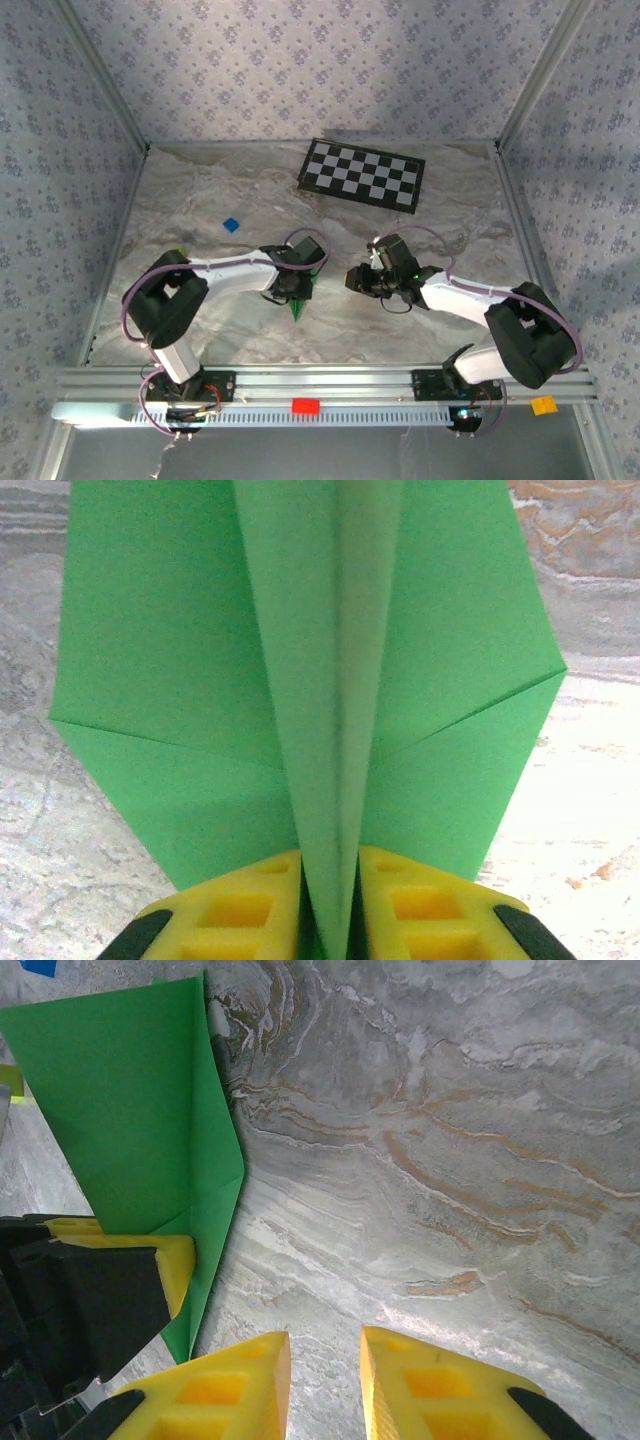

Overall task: Fold a paper plane with a square sheet of paper (pick it up from the middle)
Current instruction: Turn over a paper plane at the center of the table.

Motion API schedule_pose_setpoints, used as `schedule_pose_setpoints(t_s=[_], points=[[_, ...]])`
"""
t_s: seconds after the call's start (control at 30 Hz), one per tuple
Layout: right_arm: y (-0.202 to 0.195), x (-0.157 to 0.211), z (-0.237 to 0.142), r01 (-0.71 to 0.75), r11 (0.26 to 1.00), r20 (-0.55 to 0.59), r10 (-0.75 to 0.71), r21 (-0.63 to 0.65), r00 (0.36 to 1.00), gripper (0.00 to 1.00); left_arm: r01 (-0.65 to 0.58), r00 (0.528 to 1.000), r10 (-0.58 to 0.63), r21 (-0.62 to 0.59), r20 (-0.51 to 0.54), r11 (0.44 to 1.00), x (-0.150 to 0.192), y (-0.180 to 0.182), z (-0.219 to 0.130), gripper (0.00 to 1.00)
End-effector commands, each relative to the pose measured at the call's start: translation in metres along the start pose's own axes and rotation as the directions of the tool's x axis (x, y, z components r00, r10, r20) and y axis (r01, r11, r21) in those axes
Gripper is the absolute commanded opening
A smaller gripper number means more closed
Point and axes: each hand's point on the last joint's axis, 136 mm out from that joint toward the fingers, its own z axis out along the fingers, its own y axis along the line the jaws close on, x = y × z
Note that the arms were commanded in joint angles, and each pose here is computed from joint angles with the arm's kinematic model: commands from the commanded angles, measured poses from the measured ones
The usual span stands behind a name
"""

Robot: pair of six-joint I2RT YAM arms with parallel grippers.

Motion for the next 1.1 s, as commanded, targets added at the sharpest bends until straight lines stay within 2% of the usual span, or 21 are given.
schedule_pose_setpoints(t_s=[0.0,0.3,0.6,0.8,1.07], points=[[-0.006,0.002,0.001,0.003,1.0,-0.01,-0.002,0.031,1.0,0.26,-0.024,1.0,0.024,-0.047,-0.02,0.999,0.005,0.005,0.006,0.19],[-0.006,0.0,0.0,-0.001,0.999,-0.001,0.001,0.036,1.0,0.26,-0.012,0.999,0.011,-0.039,-0.043,0.999,0.012,0.002,0.019,0.23],[-0.02,-0.011,-0.02,-0.043,0.996,0.115,0.033,0.083,0.993,0.27,0.011,0.999,-0.012,-0.045,-0.031,0.999,0.007,-0.002,0.023,0.33],[-0.034,-0.015,-0.037,-0.091,0.991,0.183,0.072,0.1,0.98,0.28,0.016,0.999,-0.02,-0.073,-0.044,0.997,0.004,-0.003,0.029,0.36],[-0.044,-0.015,-0.049,-0.121,0.987,0.221,0.096,0.103,0.971,0.29,0.032,0.999,-0.036,-0.088,-0.04,0.996,0.001,-0.005,0.03,0.37]])
